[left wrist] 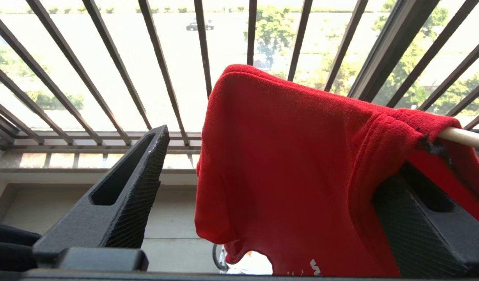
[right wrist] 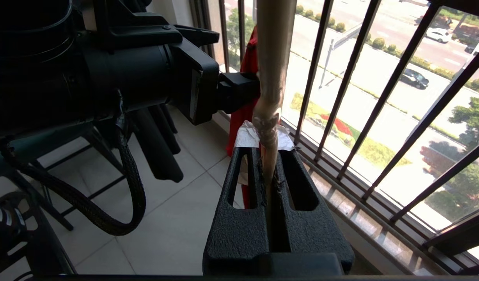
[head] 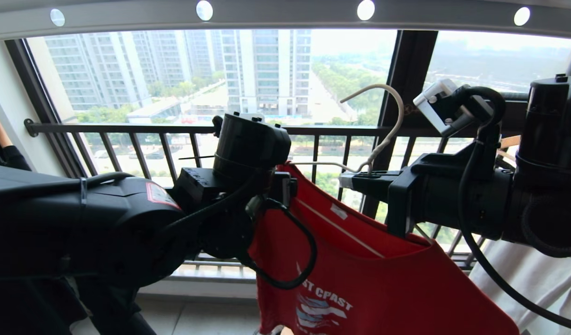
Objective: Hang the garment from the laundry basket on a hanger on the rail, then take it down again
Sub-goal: Take the clothes off the clothes rack
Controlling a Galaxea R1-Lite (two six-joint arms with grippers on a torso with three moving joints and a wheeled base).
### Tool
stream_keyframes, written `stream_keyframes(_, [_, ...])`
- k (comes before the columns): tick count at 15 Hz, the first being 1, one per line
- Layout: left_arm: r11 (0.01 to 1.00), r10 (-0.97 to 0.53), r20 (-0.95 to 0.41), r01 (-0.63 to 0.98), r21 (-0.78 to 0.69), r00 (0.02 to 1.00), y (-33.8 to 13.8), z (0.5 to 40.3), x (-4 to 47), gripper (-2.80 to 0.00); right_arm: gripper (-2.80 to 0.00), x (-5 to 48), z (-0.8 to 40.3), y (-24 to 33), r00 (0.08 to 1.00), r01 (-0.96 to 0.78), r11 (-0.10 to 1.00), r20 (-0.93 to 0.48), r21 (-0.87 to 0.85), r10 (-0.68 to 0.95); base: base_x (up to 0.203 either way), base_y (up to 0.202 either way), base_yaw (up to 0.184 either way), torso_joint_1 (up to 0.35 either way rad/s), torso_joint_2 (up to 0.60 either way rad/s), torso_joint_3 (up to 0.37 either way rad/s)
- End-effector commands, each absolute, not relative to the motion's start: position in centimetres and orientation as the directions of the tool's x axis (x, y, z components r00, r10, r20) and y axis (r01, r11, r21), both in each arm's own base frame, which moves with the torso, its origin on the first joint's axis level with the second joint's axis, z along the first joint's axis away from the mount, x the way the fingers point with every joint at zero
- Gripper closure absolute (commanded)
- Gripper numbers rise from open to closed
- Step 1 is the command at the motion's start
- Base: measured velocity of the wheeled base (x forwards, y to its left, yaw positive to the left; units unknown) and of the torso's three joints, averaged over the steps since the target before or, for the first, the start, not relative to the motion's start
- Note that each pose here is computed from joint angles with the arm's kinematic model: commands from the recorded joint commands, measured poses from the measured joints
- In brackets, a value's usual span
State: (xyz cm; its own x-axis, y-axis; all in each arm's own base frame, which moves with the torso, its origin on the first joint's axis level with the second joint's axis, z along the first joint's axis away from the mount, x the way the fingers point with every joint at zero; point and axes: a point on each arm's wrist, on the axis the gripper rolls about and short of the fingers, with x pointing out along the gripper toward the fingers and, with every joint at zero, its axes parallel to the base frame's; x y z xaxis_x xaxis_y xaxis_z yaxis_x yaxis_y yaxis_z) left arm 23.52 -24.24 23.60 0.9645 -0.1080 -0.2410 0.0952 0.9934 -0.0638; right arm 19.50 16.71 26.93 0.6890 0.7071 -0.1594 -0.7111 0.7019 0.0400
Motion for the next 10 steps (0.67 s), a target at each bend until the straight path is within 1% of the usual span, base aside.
stream_keyframes(1, [0.995,-0.094,-0.239,0.081,-0.062,0.967,-24.15,23.57,23.67,-2.8,0.0,19.49,27.01,16.69,0.689,-0.712,0.701,-0.155,0.04,0.708,0.0,0.0,0.0,0.0,0.0,0.0])
stream_keyframes(6, [0.995,-0.093,-0.242,0.081,-0.059,0.966,-24.22,23.44,23.74,-2.8,0.0,19.5,27.05,16.69,0.689,-0.712,0.701,-0.154,0.039,0.708,0.0,0.0,0.0,0.0,0.0,0.0])
stream_keyframes(7, [0.995,-0.093,-0.242,0.081,-0.058,0.966,-24.23,23.42,23.74,0.0,0.0,19.5,27.05,16.69,0.689,-0.712,0.701,-0.154,0.039,0.708,0.0,0.0,0.0,0.0,0.0,0.0])
stream_keyframes(10, [0.995,-0.094,-0.239,0.081,-0.062,0.967,-24.12,23.58,23.64,0.0,0.0,19.47,27.11,16.67,0.69,-0.712,0.701,-0.151,0.041,0.708,0.0,0.0,0.0,0.0,0.0,0.0])
